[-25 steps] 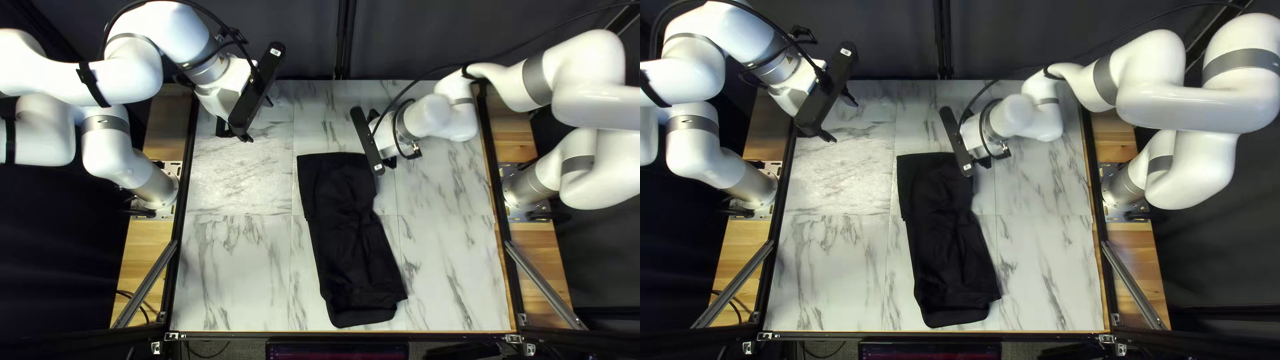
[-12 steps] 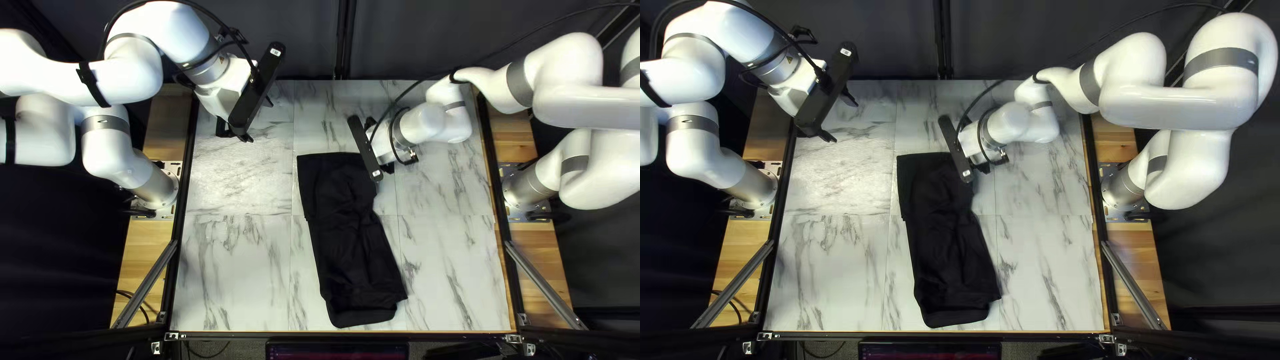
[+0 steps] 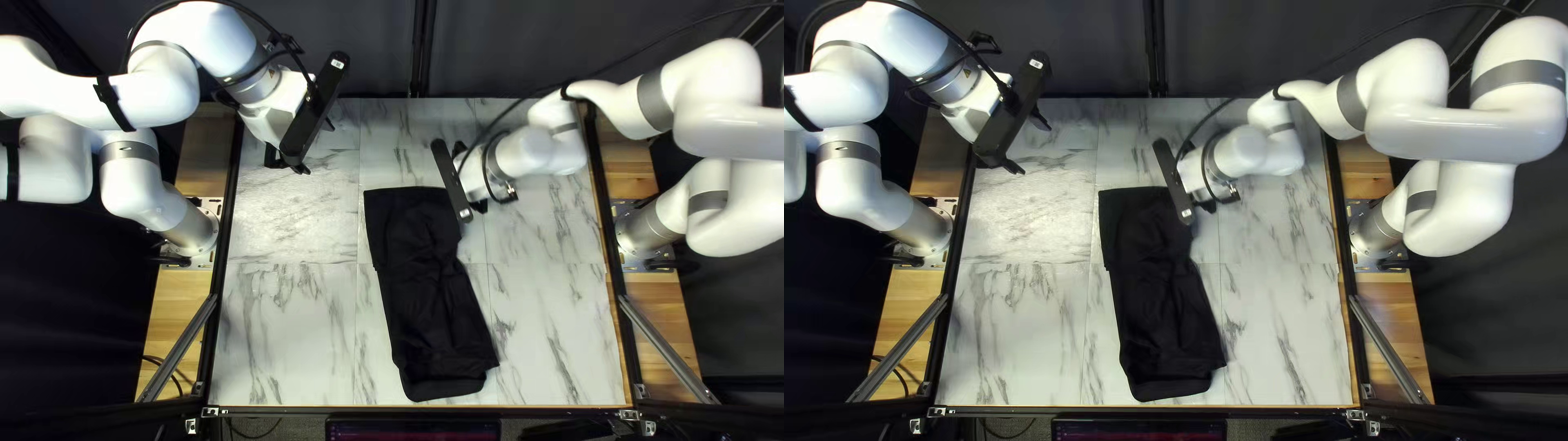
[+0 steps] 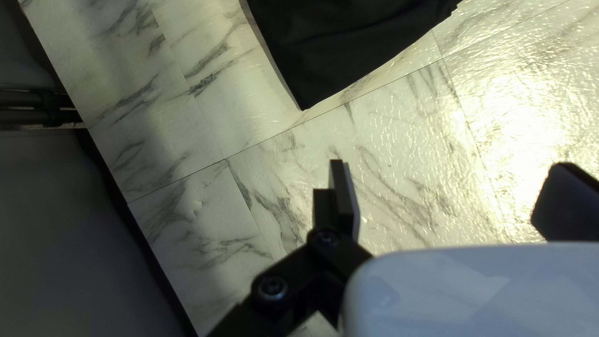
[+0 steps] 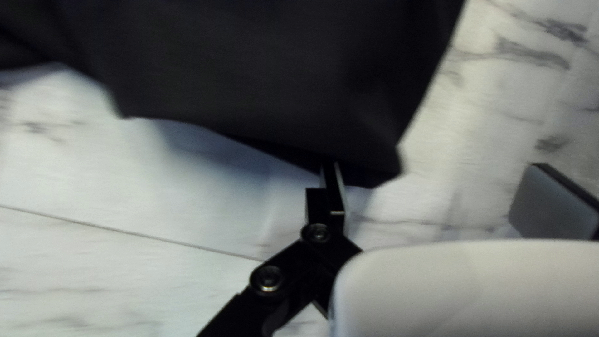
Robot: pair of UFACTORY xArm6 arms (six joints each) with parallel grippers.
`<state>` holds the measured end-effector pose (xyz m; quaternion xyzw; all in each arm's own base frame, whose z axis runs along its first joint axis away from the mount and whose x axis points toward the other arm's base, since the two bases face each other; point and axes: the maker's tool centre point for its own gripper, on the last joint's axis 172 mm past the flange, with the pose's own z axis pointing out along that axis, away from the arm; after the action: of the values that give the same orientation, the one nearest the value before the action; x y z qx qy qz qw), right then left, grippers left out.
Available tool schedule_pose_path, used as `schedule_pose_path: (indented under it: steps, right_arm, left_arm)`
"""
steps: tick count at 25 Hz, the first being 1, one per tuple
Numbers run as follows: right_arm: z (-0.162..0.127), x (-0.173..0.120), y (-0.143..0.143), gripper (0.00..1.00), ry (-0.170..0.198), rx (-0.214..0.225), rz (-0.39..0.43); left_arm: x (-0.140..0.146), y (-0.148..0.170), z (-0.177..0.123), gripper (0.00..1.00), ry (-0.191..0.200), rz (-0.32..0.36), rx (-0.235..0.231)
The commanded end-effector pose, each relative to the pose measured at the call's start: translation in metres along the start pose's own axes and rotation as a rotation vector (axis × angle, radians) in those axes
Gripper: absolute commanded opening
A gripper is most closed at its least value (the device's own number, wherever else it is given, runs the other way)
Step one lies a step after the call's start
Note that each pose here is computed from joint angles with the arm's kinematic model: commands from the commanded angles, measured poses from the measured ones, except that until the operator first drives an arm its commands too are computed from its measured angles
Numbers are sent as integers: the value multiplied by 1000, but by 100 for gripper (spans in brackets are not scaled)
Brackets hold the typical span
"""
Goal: Fold t-shirt
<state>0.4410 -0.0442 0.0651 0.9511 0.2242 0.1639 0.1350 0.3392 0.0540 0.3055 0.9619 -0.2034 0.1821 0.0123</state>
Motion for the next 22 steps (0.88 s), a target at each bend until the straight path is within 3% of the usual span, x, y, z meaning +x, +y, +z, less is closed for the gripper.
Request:
schedule_pose_path:
  steps: [1,9,16,22]
  right_arm:
    - [-2,22,-4,100,19,-14,-13]
    - [11,55,-4,100,69,-14,-44]
    - [-25,54,2,100,118,-36,-35]
    - [-6,30,-5,100,103,-29,-18]
  left_arm:
    - [0,0,0,100,0,0,0]
    - [0,0,0,100,0,0,0]
    - [0,0,0,100,0,0,0]
    - [0,0,0,100,0,0,0]
